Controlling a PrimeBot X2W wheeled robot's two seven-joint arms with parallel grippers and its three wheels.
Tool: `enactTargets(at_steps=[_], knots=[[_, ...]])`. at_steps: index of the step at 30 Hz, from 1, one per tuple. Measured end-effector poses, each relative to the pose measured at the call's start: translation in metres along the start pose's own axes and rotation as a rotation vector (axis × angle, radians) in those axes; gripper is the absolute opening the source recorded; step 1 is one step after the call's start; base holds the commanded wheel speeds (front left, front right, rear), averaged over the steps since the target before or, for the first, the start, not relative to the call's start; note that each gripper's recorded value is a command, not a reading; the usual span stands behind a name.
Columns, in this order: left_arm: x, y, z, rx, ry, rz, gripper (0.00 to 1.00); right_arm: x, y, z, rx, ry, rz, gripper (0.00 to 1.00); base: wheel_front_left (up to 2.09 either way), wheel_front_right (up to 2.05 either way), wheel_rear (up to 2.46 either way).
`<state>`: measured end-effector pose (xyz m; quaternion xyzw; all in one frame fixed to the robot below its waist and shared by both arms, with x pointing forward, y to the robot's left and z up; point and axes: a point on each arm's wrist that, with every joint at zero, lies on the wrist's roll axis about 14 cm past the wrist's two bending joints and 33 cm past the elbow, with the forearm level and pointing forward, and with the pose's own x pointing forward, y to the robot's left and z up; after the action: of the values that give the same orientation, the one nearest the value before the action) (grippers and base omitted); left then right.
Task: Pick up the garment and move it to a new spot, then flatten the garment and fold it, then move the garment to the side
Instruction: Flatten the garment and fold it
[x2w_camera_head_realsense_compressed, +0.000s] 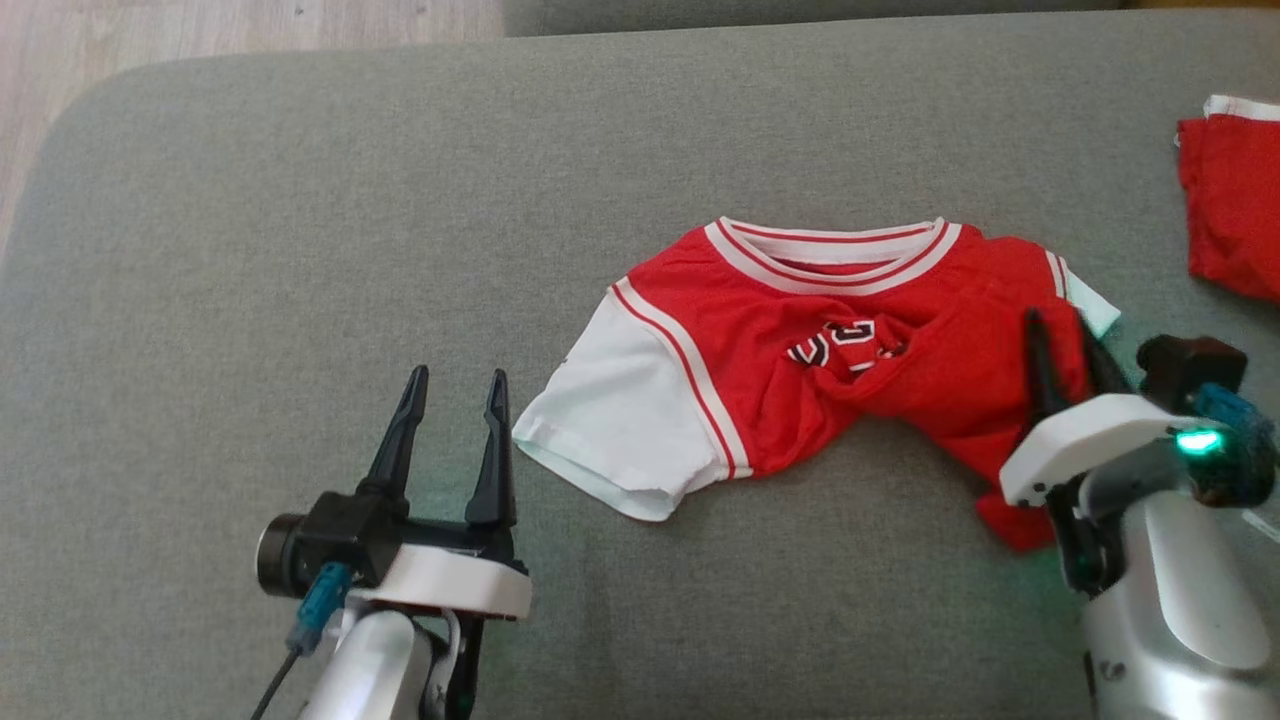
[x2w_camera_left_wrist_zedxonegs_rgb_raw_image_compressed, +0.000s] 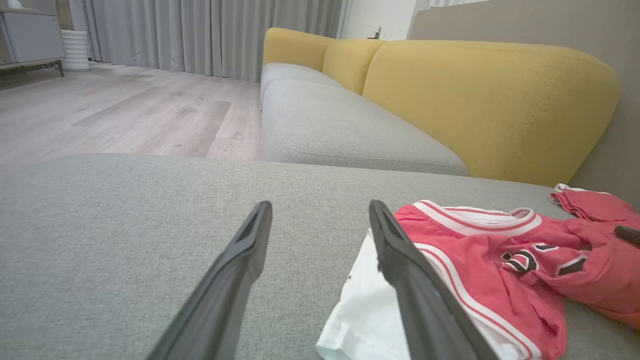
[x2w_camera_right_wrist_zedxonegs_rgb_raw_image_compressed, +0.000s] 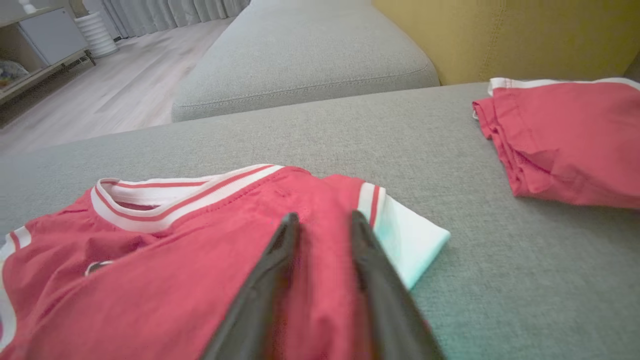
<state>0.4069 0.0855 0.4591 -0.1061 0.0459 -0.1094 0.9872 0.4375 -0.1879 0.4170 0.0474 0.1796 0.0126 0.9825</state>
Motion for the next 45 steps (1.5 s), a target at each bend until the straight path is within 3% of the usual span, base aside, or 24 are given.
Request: enactTargets(at_steps=[16, 27, 30, 37, 41, 42, 43, 45], knots=[[0.001, -0.014, 0.015, 0.010, -0.039, -0.040, 1.00, -0.016, 0.003, 0.063, -0.080, -0.230, 0.009, 0.00, 0.00, 0.00, 0.00], [-0.003, -0.022, 0.021, 0.013, -0.058, -0.057, 1.00, -0.035, -0.003, 0.184, -0.306, -0.617, -0.031, 0.00, 0.00, 0.00, 0.00], [-0.007, -0.022, 0.018, 0.012, -0.049, -0.053, 1.00, -0.038, -0.001, 0.170, -0.344, -0.588, -0.023, 0.00, 0.00, 0.00, 0.00], [-0.004, -0.029, 0.015, 0.002, -0.042, -0.070, 1.00, -0.068, -0.016, 0.054, -0.287, -0.329, -0.039, 0.00, 0.00, 0.00, 0.00], [0.000, -0.037, 0.013, -0.001, -0.038, -0.094, 1.00, -0.085, -0.008, 0.011, -0.255, -0.217, -0.014, 0.00, 0.00, 0.00, 0.00], [0.001, -0.038, 0.012, -0.002, -0.035, -0.098, 1.00, -0.087, -0.005, 0.002, -0.252, -0.187, -0.004, 0.39, 0.00, 0.00, 0.00], [0.002, -0.039, 0.012, -0.003, -0.033, -0.100, 1.00, -0.088, -0.002, -0.005, -0.251, -0.165, 0.003, 1.00, 0.00, 0.00, 0.00], [0.003, -0.039, 0.011, -0.003, -0.030, -0.102, 1.00, -0.090, 0.000, -0.013, -0.246, -0.140, 0.008, 1.00, 0.00, 0.00, 0.00]])
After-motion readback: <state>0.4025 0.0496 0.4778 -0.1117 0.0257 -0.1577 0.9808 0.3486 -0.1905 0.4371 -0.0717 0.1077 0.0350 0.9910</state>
